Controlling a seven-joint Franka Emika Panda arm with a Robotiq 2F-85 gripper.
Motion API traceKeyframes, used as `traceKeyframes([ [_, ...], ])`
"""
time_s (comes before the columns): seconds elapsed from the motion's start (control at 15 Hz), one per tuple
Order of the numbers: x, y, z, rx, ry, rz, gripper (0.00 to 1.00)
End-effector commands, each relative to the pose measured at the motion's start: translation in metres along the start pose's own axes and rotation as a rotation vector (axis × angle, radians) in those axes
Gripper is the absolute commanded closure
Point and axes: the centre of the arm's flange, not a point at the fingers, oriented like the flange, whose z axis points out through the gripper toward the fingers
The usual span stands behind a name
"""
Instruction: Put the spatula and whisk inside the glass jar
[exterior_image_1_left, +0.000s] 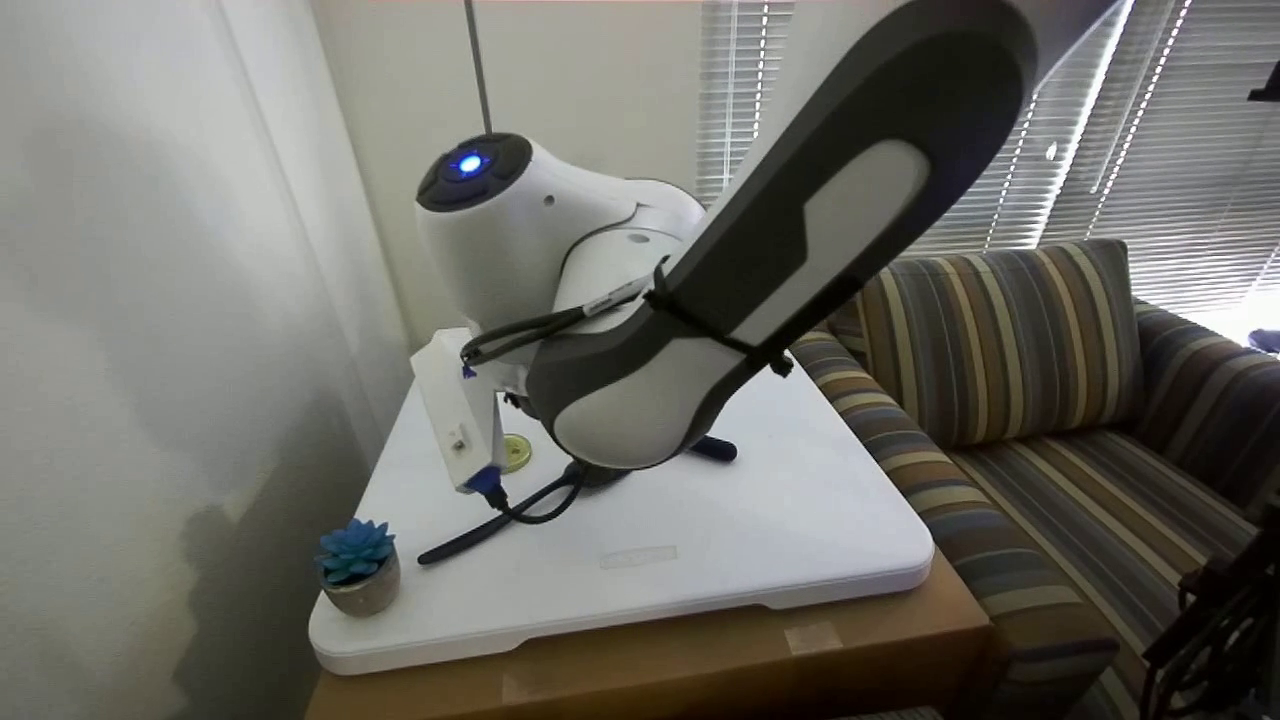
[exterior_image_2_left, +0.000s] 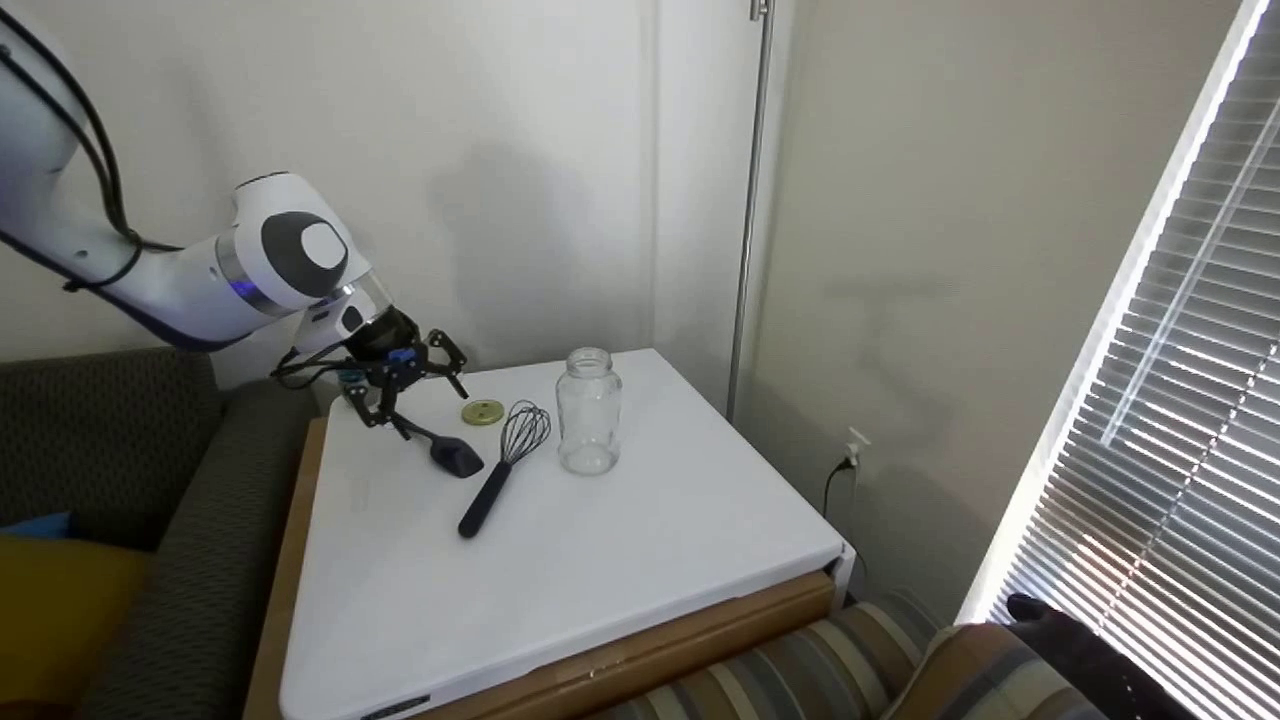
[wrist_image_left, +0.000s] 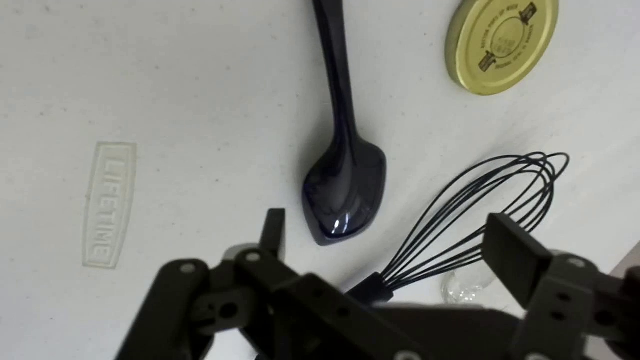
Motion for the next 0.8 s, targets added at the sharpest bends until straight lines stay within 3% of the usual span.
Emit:
traceKeyframes([
  [0.0,0.008,0.022,-0.004,0.011,0.039,-0.006,0.00],
  [0.33,-0.001,0.041,0.012,0.011,0.059,0.006,0.00],
  [0.73,-0.003,0.036,0.030,-0.001,0.075,0.080,0.00],
])
